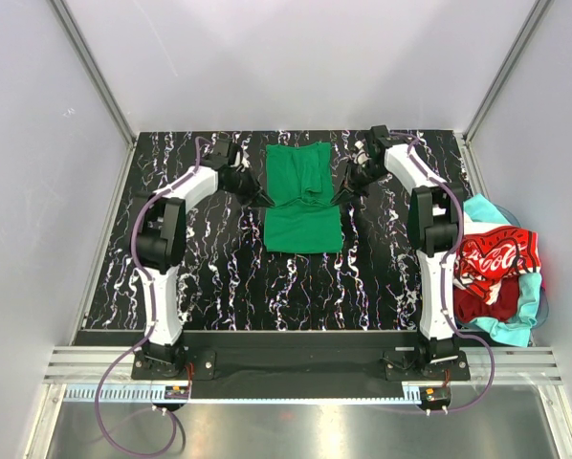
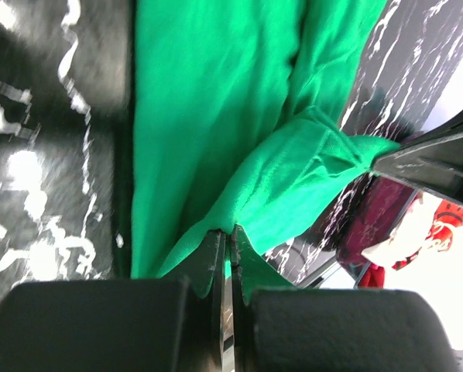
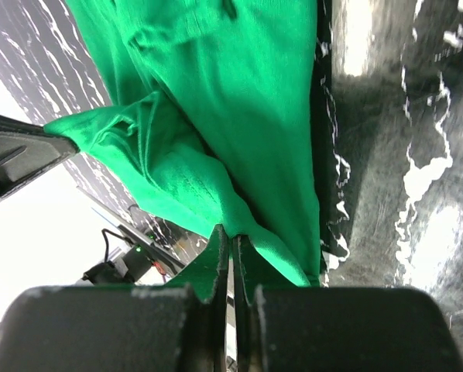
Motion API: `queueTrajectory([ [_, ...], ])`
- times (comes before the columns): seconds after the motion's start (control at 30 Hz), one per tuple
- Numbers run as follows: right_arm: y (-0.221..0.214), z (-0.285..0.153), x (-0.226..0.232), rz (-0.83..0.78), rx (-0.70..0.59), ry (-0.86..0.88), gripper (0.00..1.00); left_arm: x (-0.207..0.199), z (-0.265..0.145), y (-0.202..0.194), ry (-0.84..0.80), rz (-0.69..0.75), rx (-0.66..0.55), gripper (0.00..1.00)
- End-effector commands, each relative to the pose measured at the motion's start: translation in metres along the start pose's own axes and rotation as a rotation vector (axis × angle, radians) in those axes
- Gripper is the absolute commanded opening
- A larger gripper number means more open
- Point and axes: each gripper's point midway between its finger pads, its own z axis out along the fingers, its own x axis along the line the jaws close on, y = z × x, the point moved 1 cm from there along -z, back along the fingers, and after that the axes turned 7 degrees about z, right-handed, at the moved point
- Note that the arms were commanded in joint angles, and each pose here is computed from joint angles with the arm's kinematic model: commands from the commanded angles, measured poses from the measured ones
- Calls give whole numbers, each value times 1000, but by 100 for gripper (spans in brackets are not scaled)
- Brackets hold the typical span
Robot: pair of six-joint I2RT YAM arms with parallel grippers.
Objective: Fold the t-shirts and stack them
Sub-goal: Fold the tshirt
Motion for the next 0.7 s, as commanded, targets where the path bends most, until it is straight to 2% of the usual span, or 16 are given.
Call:
queueTrajectory([
  [0.0,13,-6,10,-9,-10,52,0,-19,0,20,-69,21,-32,0],
  [0.23,25,2,14,-2,-9,80,1,-14,9,27,-54,3,-31,0],
  [0.4,36,6,8,23,-15,85,12,-3,15,29,-25,-14,-25,1],
  [0.43,41,3,9,23,-29,89,23,-1,16,30,-14,-15,-32,6],
  [0.5,49,4,2,38,-52,61,34,-2,13,35,-5,-4,-52,25],
  [0.57,62,-6,-6,45,-98,15,46,-8,-4,50,50,36,-137,35],
  [0.6,65,-10,-9,39,-118,-17,52,-10,-13,54,68,69,-170,45],
  [0.67,71,-26,-12,-16,-174,-86,63,-19,-41,64,116,119,-267,50],
])
